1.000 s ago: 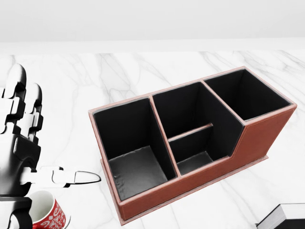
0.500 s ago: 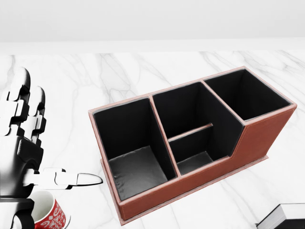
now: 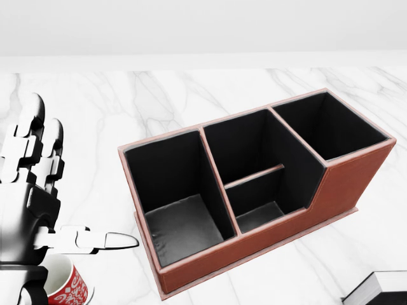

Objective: Pick up the book and place it in the back compartment of the caddy.

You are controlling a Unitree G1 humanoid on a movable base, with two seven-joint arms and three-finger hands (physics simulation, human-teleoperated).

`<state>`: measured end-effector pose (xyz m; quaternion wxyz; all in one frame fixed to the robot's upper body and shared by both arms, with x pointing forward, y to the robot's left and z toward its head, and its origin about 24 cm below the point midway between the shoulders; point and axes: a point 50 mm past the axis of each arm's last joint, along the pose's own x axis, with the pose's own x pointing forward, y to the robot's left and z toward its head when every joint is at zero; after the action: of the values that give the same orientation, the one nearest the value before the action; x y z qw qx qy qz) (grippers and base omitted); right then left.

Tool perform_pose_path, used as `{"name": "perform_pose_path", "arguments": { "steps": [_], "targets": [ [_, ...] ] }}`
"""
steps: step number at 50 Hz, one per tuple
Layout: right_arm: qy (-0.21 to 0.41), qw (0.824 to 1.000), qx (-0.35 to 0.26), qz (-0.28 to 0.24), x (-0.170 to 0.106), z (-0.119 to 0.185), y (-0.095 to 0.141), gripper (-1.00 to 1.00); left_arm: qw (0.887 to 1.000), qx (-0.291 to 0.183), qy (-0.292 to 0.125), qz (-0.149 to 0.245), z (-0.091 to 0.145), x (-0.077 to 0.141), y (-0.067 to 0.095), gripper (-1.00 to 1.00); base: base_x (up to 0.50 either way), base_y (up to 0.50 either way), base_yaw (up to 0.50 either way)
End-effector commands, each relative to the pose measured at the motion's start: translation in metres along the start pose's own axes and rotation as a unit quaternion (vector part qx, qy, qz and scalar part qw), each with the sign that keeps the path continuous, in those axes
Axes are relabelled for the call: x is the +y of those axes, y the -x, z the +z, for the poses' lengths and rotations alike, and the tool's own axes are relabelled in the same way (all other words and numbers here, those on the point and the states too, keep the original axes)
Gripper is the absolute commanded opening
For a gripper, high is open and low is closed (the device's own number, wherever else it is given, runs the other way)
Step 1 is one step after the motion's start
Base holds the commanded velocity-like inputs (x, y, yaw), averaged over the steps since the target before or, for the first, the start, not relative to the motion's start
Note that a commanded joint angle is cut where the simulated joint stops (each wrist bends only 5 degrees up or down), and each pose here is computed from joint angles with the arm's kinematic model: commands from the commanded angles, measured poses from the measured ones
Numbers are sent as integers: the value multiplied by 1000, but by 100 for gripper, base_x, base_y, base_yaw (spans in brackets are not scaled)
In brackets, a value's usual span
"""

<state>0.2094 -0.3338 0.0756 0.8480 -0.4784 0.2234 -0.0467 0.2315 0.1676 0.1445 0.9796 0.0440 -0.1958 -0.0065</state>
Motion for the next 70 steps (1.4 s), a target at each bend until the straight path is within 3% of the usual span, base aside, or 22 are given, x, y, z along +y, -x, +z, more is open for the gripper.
{"name": "perform_pose_path", "arguments": {
  "steps": [1,70],
  "targets": [
    [8,1000,1,4,2,0,-2,100,1000,0,-1,-1,0,0,0,100,0,0,0],
    [24,999,15,31,25,-17,-14,100,1000,11,-3,-5,-4,-3,2,100,0,0,0]
  ]
}}
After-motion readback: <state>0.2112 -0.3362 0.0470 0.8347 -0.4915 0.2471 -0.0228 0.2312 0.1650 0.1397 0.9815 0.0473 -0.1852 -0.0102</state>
